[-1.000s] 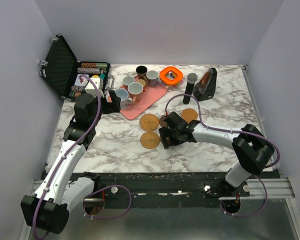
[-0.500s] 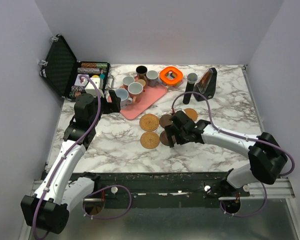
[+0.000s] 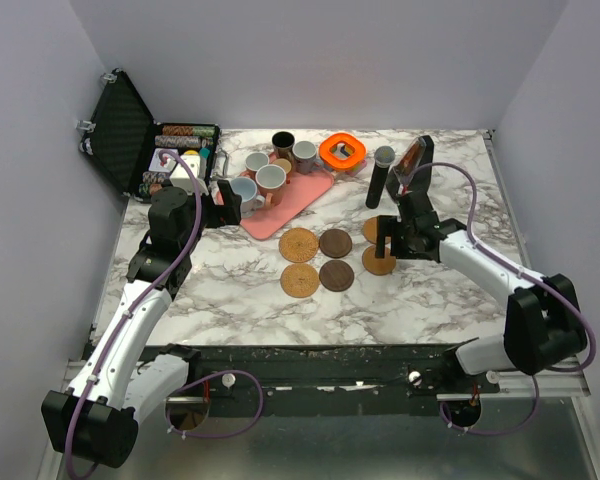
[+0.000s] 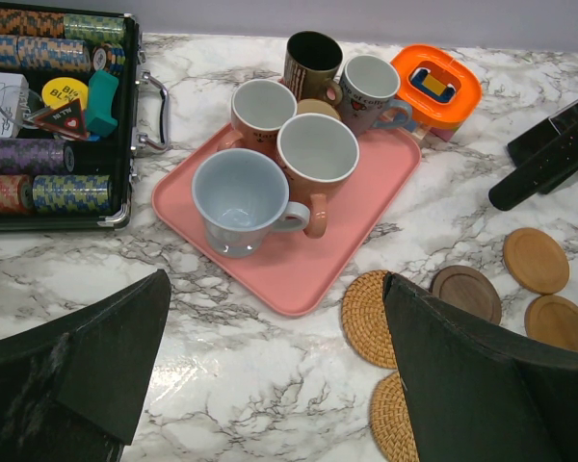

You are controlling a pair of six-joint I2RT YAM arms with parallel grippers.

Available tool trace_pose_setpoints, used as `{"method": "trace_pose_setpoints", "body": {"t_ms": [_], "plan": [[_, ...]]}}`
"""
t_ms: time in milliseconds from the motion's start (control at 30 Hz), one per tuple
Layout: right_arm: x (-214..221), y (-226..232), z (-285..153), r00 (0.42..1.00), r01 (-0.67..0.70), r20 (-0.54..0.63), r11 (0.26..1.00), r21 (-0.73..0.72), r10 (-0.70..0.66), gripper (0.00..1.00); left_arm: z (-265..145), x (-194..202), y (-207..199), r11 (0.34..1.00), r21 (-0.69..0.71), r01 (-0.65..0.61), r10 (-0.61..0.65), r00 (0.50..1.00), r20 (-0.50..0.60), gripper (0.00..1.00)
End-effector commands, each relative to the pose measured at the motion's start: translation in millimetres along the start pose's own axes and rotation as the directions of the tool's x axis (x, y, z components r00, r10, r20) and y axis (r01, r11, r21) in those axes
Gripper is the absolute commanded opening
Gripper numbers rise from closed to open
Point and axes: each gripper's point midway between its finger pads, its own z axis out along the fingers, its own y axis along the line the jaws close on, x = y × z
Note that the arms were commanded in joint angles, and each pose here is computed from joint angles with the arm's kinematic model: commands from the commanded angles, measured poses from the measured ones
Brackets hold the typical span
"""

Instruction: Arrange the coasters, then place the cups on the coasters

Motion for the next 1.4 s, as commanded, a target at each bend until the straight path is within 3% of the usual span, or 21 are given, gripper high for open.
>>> {"method": "trace_pose_setpoints", "body": {"t_ms": [0,267,433,633,1367], "plan": [[-31,-3,14,1.0,-0.007,0.03,0.999,-0.036,0.009,0.91,0,0,-1,1.0,0.004,0.011,-0.011,1.0,0.01,0.99],[-81,-31,40,0.994,-0.081,0.07,0.997,-0.012,0.081,0.93,-1,-2,-1,1.0,0.003,0.009,-0.009,1.0,0.014,0.99],[-90,-32,61,0.998,-0.06,0.032,0.998,0.005,0.06,0.8,0,-1,-1,1.0,0.004,0.009,-0.009,1.0,0.01,0.99],[-87,-34,80,0.998,-0.05,-0.023,0.998,0.027,0.051,0.66,0,0,-2,1.0,0.007,0.011,-0.011,1.0,0.008,0.99],[-53,-27,100,0.986,-0.052,-0.158,0.999,0.011,0.053,0.47,-1,-1,-3,1.0,0.012,0.014,-0.014,1.0,0.011,0.99]]}}
